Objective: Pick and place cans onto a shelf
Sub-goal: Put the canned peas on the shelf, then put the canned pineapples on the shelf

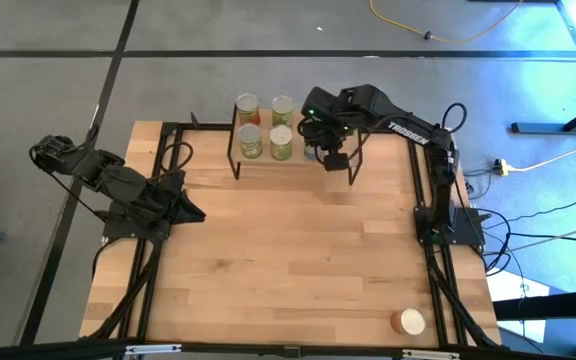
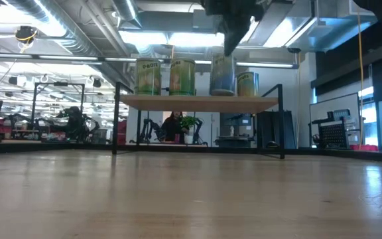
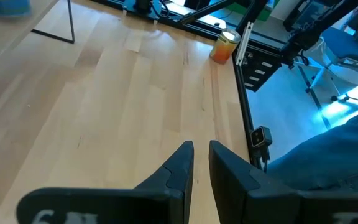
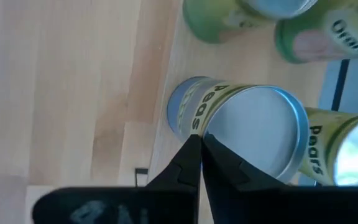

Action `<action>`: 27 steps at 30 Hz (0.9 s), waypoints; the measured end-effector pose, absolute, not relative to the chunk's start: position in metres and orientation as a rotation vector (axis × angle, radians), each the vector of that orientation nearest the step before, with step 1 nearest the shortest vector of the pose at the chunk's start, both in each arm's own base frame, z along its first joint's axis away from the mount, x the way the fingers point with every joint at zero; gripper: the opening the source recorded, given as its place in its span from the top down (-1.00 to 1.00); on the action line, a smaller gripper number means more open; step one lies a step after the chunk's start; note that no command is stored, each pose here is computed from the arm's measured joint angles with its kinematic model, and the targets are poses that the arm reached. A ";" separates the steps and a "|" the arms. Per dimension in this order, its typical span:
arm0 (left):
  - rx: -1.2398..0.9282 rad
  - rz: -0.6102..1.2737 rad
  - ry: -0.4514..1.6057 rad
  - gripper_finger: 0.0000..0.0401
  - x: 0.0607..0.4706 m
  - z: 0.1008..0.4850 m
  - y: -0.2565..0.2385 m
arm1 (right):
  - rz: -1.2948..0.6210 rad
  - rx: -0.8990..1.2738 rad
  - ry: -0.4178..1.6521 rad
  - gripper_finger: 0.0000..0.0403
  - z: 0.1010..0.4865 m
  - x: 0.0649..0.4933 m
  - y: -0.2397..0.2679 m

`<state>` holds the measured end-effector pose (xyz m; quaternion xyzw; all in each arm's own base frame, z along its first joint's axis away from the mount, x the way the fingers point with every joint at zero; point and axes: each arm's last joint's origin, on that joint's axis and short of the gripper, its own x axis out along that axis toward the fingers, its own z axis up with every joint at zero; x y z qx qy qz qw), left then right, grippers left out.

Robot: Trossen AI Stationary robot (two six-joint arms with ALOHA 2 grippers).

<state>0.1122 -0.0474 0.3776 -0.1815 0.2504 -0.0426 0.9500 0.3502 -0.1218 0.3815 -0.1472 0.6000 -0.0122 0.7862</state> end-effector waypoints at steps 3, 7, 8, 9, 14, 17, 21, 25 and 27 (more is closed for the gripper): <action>-0.366 -0.072 0.504 0.78 0.112 0.378 -0.047 | -0.013 -0.329 1.308 0.92 0.371 0.353 -0.125; -0.364 -0.063 0.500 0.78 0.112 0.378 -0.047 | -0.008 -0.346 1.307 0.92 0.365 0.355 -0.127; -0.363 -0.061 0.499 0.78 0.112 0.378 -0.047 | -0.005 -0.351 1.307 0.92 0.365 0.356 -0.127; -0.363 -0.058 0.498 0.78 0.112 0.378 -0.047 | -0.005 -0.356 1.309 0.92 0.365 0.356 -0.127; -0.362 -0.054 0.497 0.78 0.112 0.378 -0.046 | -0.012 -0.360 1.311 0.92 0.365 0.356 -0.127; -0.361 -0.047 0.494 0.78 0.113 0.378 -0.046 | -0.014 -0.357 1.311 0.92 0.365 0.356 -0.127; -0.361 -0.048 0.494 0.78 0.112 0.378 -0.046 | -0.016 -0.358 1.307 0.87 0.366 0.356 -0.127; -0.361 -0.047 0.494 0.78 0.112 0.378 -0.046 | -0.020 -0.366 1.284 0.75 0.371 0.358 -0.126; -0.361 -0.048 0.494 0.78 0.112 0.378 -0.046 | -0.025 -0.371 1.267 0.69 0.376 0.357 -0.124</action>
